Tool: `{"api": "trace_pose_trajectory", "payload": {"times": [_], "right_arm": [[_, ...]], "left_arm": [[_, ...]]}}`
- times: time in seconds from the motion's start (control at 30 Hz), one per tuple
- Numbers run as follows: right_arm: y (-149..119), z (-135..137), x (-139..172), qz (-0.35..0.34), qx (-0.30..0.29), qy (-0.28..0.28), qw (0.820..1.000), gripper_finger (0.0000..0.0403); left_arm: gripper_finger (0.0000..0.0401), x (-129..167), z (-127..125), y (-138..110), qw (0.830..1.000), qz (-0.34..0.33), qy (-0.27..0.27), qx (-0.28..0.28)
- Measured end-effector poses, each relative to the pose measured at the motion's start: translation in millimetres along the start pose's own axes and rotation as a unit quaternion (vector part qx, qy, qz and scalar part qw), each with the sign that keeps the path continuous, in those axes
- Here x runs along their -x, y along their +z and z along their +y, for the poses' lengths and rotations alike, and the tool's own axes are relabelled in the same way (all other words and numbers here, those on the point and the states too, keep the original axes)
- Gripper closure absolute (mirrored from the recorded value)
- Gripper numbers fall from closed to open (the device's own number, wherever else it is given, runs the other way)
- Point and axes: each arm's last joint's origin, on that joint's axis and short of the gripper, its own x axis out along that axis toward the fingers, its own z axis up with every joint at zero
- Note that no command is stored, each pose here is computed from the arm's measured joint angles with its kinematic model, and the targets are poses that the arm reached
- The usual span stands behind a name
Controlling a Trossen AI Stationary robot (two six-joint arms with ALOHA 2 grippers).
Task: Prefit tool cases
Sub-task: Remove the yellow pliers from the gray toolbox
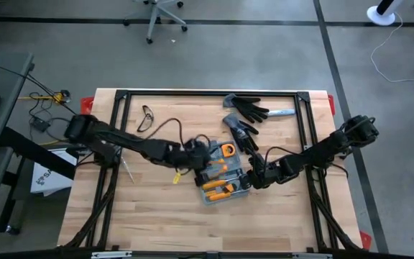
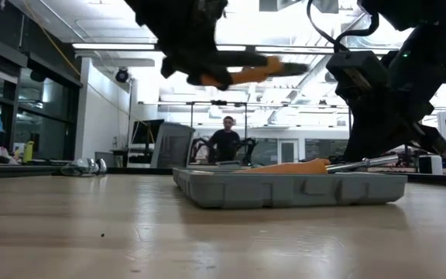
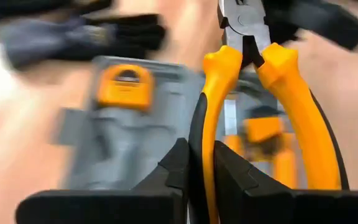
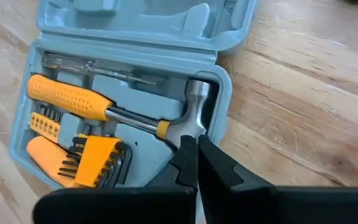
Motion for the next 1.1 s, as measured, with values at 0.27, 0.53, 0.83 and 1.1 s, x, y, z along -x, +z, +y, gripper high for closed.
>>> {"api": "trace_pose_trajectory", "payload": {"times": [0.27,0.53,0.83,1.1], "right_arm": [[-0.3,0.1,0.1,0.0,0.001,0.0,1.0,0.0403],[-0.4,0.3,0.2,0.0,0.001,0.001,1.0,0.0403],[-0.4,0.3,0.2,0.001,0.001,0.001,1.0,0.0403],[-0.7,0.5,0.2,0.006,0.01,0.002,1.0,0.0403]], "left_arm": [[0.037,26.1,56.1,3.9,0.989,0.064,0.131,-0.026],[0.037,17.9,117.4,-15.6,0.972,0.125,0.201,0.005],[0.037,-7.4,157.0,-59.9,0.968,0.145,0.186,0.086],[0.0315,-10.6,170.4,-82.8,0.953,0.162,0.214,0.144]]}}
